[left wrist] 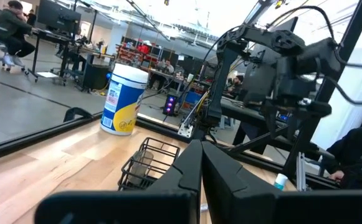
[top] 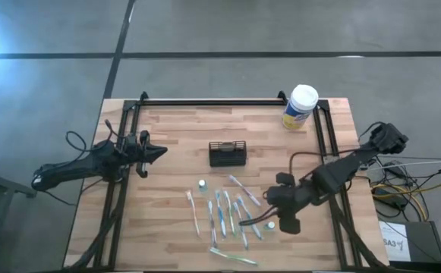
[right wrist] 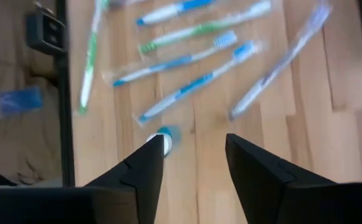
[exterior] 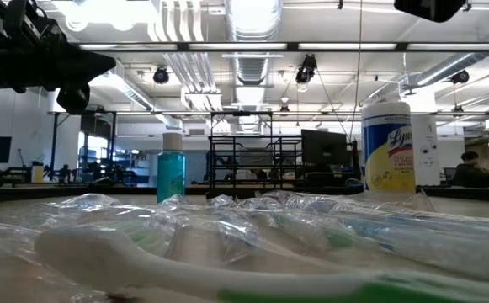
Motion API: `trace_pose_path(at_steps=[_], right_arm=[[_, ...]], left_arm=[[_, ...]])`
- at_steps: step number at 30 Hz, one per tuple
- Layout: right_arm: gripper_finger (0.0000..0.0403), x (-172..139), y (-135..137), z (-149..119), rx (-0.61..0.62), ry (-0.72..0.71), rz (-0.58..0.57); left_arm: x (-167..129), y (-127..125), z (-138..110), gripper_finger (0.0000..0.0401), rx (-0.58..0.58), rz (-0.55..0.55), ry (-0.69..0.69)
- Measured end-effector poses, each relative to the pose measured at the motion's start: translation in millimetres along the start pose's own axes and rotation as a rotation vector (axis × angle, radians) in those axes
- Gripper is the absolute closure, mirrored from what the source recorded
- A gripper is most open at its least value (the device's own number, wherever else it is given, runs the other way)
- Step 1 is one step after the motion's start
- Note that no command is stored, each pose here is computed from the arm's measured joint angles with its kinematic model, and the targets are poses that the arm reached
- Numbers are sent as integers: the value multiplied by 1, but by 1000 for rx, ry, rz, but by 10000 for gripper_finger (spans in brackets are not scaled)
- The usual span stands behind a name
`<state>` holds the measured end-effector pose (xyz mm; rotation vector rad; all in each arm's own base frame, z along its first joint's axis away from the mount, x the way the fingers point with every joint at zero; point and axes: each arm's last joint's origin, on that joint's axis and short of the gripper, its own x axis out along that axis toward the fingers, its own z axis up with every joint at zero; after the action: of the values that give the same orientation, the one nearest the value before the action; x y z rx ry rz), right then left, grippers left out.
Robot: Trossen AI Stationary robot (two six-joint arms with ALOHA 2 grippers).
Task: Pick & Place toothbrushing station
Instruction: Put the left mouthwash into the mesh organizer
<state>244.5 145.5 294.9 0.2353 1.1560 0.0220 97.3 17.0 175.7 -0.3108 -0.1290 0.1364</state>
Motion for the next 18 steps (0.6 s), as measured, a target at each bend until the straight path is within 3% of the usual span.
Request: trace_pose_path(at_steps=[7, 18], right_arm=[[220, 22, 25, 8, 29, 139, -70], [220, 61, 55, 14, 49, 223, -138]], left_arm=[[0, 0, -1, 389, 10, 3, 10], [0, 1, -4, 389, 14, 13, 39]])
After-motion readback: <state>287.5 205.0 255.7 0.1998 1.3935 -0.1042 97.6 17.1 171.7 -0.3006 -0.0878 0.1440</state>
